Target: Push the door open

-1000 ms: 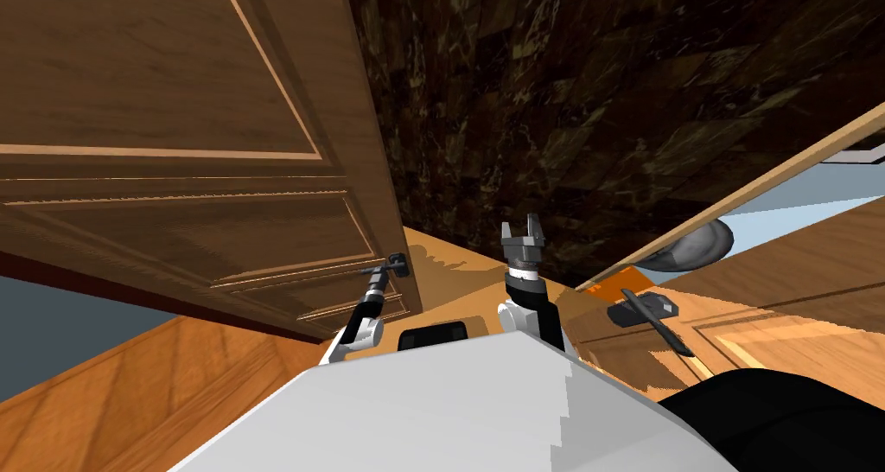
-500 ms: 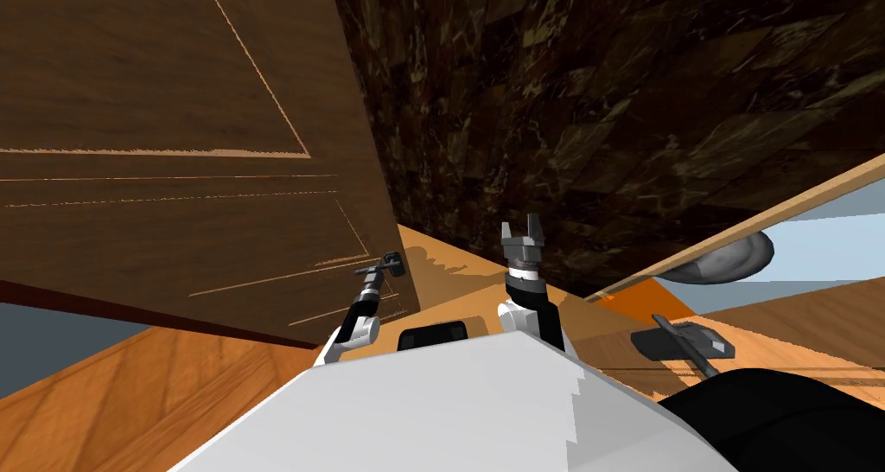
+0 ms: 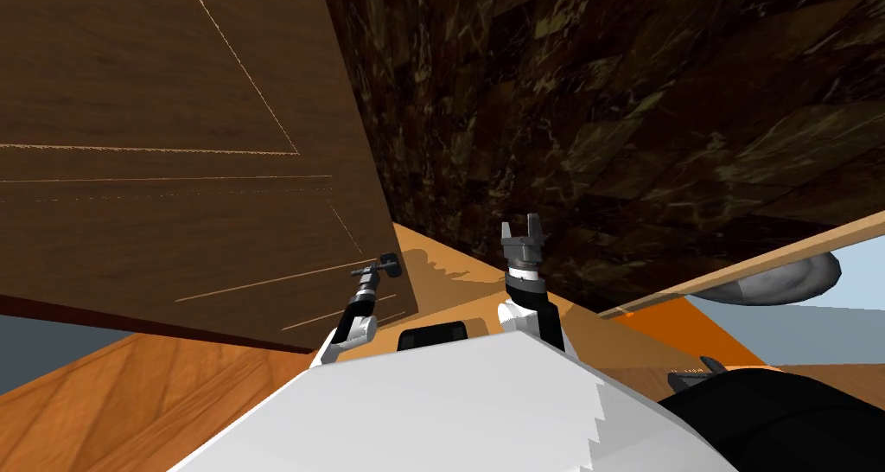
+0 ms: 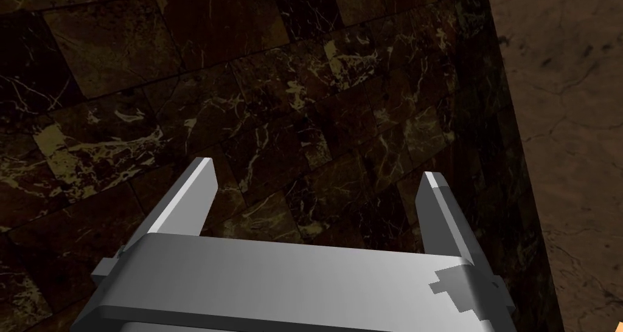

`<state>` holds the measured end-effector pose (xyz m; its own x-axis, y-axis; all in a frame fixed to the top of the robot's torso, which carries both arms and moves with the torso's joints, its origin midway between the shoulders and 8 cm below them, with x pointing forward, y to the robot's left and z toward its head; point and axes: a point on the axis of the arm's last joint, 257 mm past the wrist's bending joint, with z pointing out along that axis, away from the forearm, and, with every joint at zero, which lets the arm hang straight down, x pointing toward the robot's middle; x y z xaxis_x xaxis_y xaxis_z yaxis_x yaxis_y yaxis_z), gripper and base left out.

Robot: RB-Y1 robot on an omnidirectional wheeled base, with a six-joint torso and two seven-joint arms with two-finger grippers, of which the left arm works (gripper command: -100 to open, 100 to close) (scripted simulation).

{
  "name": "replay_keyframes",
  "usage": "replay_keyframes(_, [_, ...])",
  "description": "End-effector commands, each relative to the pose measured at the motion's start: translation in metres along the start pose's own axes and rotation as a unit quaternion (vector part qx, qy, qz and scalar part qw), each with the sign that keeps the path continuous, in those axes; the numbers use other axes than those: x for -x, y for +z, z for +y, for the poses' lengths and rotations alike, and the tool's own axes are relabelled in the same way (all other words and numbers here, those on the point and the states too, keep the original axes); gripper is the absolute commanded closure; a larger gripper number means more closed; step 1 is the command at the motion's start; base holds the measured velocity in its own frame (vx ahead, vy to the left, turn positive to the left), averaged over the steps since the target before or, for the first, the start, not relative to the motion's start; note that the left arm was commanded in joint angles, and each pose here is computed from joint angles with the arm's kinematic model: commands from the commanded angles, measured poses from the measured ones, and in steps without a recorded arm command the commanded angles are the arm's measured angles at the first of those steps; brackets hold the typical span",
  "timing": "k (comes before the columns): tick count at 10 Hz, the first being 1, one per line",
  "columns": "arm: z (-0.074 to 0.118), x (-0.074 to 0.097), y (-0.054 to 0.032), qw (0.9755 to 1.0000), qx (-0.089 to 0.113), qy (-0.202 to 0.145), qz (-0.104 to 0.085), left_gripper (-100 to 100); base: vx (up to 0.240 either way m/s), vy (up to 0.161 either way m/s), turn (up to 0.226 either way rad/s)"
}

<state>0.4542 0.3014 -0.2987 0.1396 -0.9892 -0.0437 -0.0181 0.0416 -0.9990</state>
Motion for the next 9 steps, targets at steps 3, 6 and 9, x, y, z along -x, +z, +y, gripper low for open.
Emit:
replay_keyframes(3, [-0.007, 0.028, 0.0017, 0.9996, -0.007, 0.0, -0.028, 100, 0.15, -0.079, 0.081])
replay_keyframes(6, [-0.006, 0.043, 0.002, 0.9987, -0.006, -0.007, -0.049, 100, 0.186, -0.108, 0.104])
replay_keyframes(9, [-0.005, 0.054, 0.0014, 0.9975, -0.005, -0.017, -0.068, 100, 0.204, -0.088, 0.092])
